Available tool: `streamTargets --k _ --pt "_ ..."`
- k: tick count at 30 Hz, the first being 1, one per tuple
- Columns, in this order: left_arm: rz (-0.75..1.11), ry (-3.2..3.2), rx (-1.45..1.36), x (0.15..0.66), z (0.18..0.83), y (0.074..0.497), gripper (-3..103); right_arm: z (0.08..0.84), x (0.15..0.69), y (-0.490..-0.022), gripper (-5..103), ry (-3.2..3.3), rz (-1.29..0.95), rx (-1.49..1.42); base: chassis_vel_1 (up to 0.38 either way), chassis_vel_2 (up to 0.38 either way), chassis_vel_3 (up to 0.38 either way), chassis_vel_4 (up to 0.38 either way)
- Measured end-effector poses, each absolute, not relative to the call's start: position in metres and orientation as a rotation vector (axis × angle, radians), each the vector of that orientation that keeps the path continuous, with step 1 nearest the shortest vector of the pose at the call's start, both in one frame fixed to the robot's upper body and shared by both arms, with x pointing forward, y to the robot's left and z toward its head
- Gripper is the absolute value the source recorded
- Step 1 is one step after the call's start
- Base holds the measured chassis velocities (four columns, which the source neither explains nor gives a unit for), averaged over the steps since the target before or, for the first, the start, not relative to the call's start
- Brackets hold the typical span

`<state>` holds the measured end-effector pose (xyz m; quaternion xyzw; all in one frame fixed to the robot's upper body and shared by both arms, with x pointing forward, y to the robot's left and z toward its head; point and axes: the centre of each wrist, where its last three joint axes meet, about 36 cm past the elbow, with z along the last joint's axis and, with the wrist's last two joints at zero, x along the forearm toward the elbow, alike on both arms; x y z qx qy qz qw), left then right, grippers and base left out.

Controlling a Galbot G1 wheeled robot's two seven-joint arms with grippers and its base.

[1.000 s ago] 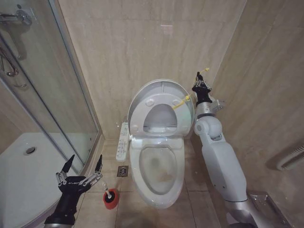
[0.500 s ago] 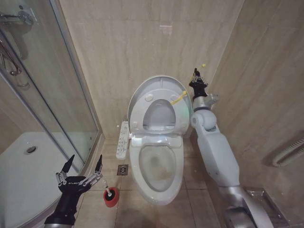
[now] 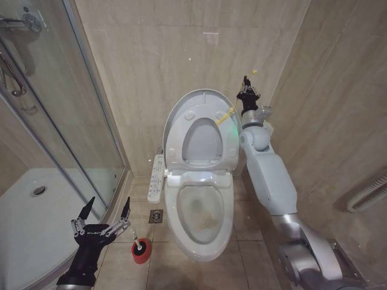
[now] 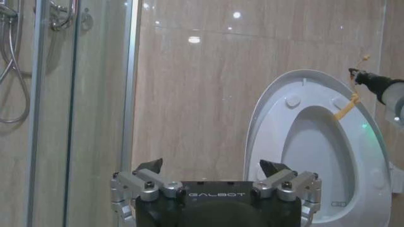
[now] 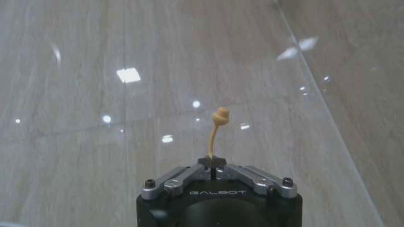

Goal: Open the toilet lid, clean the toilet bowl with a toilet brush, close the toilet lid, and flush.

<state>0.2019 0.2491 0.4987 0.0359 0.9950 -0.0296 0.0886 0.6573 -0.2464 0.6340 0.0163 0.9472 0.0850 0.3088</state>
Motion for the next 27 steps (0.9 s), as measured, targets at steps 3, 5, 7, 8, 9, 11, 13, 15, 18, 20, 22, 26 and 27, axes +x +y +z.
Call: streamTargets --k 3,5,7,8,9,11,13,15,18,20,22,26,27 --pt "-0.088 2.961 0.107 0.202 0.499 0.249 100 0.632 0.666 -0.245 0 2.507 0.205 0.047 0.0 0.0 0.0 0.0" --pt "-0.088 2.961 0.107 0.202 0.499 0.249 100 0.632 0.67 -0.244 0 2.506 0.199 0.048 0.0 0.0 0.0 0.0" --pt "-0.088 2.961 0.107 0.202 0.499 0.249 100 0.631 0.675 -0.243 0 2.506 0.193 0.051 0.0 0.0 0.0 0.0" --pt "-0.088 2.961 0.107 0.202 0.499 0.249 100 0.633 0.678 -0.242 0 2.502 0.189 0.054 0.0 0.0 0.0 0.0" --pt "-0.088 2.961 0.107 0.202 0.499 0.249 100 0.634 0.68 -0.242 0 2.499 0.183 0.056 0.0 0.0 0.0 0.0" --pt "-0.088 2.961 0.107 0.202 0.499 0.249 100 0.636 0.683 -0.242 0 2.497 0.178 0.058 0.0 0.0 0.0 0.0" --pt "-0.088 2.961 0.107 0.202 0.499 0.249 100 0.639 0.688 -0.244 0 2.494 0.174 0.064 0.0 0.0 0.0 0.0" --pt "-0.088 2.961 0.107 0.202 0.499 0.249 100 0.64 0.69 -0.245 0 2.494 0.171 0.067 0.0 0.0 0.0 0.0" --pt "-0.088 2.961 0.107 0.202 0.499 0.249 100 0.641 0.695 -0.246 0 2.495 0.166 0.072 0.0 0.0 0.0 0.0" --pt "-0.088 2.961 0.107 0.202 0.499 0.249 100 0.641 0.696 -0.246 0 2.496 0.163 0.074 0.0 0.0 0.0 0.0" --pt "-0.088 2.961 0.107 0.202 0.499 0.249 100 0.64 0.698 -0.246 0 2.497 0.162 0.076 0.0 0.0 0.0 0.0" --pt "-0.088 2.961 0.107 0.202 0.499 0.249 100 0.639 0.702 -0.244 0 2.501 0.157 0.077 0.0 0.0 0.0 0.0" --pt "-0.088 2.961 0.107 0.202 0.499 0.249 100 0.639 0.703 -0.242 0 2.501 0.156 0.077 0.0 0.0 0.0 0.0"
